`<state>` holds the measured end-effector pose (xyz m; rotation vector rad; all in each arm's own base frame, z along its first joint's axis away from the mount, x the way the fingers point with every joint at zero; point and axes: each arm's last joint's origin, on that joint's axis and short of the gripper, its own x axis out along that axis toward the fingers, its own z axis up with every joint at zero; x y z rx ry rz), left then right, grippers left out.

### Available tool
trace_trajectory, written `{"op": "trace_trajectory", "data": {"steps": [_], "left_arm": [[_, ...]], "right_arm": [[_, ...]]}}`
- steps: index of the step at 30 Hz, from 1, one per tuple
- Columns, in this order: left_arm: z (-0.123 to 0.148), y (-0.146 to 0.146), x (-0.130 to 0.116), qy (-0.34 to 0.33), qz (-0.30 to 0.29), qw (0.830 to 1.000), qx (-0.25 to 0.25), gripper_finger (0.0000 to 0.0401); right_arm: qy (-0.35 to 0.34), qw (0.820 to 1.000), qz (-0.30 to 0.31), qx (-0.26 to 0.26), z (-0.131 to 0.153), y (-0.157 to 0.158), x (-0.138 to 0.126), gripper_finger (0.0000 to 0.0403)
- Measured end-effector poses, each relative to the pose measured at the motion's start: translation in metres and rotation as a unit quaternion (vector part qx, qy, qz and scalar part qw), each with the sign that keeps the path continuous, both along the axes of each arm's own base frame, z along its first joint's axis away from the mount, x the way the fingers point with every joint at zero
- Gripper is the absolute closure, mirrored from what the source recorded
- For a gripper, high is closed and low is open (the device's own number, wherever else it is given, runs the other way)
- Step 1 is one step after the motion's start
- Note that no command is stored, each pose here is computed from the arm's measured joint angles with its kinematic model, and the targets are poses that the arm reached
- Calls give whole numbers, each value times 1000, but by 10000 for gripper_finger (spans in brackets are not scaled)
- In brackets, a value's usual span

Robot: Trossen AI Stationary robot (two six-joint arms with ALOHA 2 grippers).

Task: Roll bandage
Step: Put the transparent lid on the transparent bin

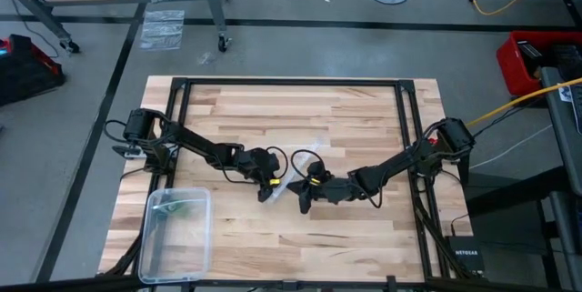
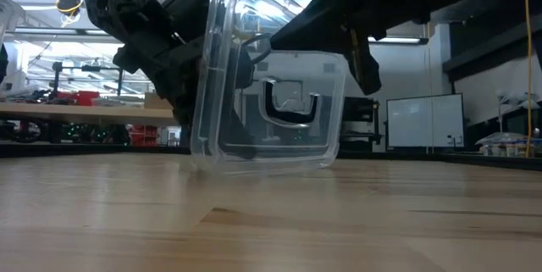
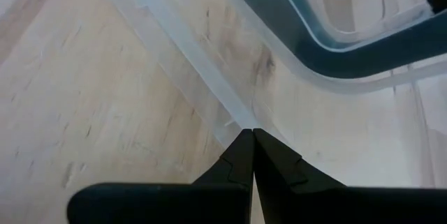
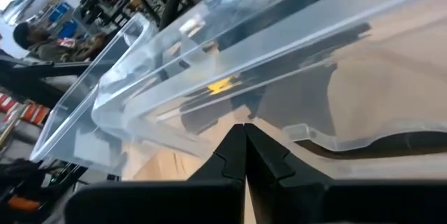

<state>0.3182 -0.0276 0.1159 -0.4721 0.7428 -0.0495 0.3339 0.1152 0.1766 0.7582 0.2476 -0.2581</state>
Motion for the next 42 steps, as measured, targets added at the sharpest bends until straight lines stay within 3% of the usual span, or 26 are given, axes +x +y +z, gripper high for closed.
{"op": "trace_trajectory", "data": {"steps": [16, 24, 31, 38, 42], "left_arm": [[0, 0, 0, -4, -9, 1000, 11, 398], [0, 0, 0, -6, -15, 1000, 17, 398], [0, 0, 0, -6, -15, 1000, 17, 398], [0, 0, 0, -6, -15, 1000, 17, 398], [0, 0, 0, -8, -21, 999, 24, 398]], "right_arm": [[10, 999, 30, 11, -1, -2, 1, 393], [13, 998, 50, 19, -1, -1, 1, 288], [23, 995, 4, 99, -5, -4, 1, 199], [85, 981, -17, 174, -16, -7, -4, 174], [98, 978, -25, 183, -19, -7, -6, 174]]}}
